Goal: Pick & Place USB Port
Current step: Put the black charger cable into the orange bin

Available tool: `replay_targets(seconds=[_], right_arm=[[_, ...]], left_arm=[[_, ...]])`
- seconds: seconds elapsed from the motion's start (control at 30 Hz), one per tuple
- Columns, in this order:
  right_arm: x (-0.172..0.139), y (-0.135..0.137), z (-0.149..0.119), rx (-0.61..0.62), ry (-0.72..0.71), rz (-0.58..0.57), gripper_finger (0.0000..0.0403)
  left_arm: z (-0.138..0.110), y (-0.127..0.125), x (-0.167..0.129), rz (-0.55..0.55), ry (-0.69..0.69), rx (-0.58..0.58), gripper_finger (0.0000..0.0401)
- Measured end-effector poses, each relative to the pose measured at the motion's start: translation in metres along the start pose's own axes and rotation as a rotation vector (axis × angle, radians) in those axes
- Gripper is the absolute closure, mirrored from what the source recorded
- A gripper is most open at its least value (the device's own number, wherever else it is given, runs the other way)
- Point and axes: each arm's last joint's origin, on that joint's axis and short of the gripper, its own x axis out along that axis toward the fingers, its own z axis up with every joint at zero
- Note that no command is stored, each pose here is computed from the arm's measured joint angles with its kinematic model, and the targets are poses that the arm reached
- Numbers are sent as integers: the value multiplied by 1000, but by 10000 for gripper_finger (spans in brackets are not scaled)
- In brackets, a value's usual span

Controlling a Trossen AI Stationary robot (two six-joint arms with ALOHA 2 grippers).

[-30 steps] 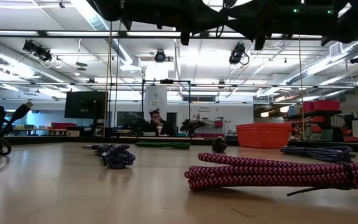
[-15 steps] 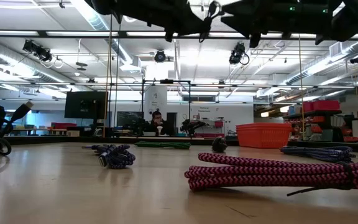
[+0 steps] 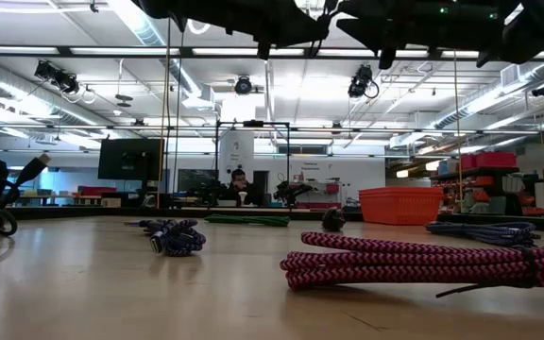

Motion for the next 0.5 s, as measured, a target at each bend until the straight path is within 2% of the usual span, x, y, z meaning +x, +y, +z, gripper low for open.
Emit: replay_targets(seconds=[0.5], right_arm=[[2,0,3,14,-57,2,231]], left_arm=[[3,-7,0,-12,-23,1,391]])
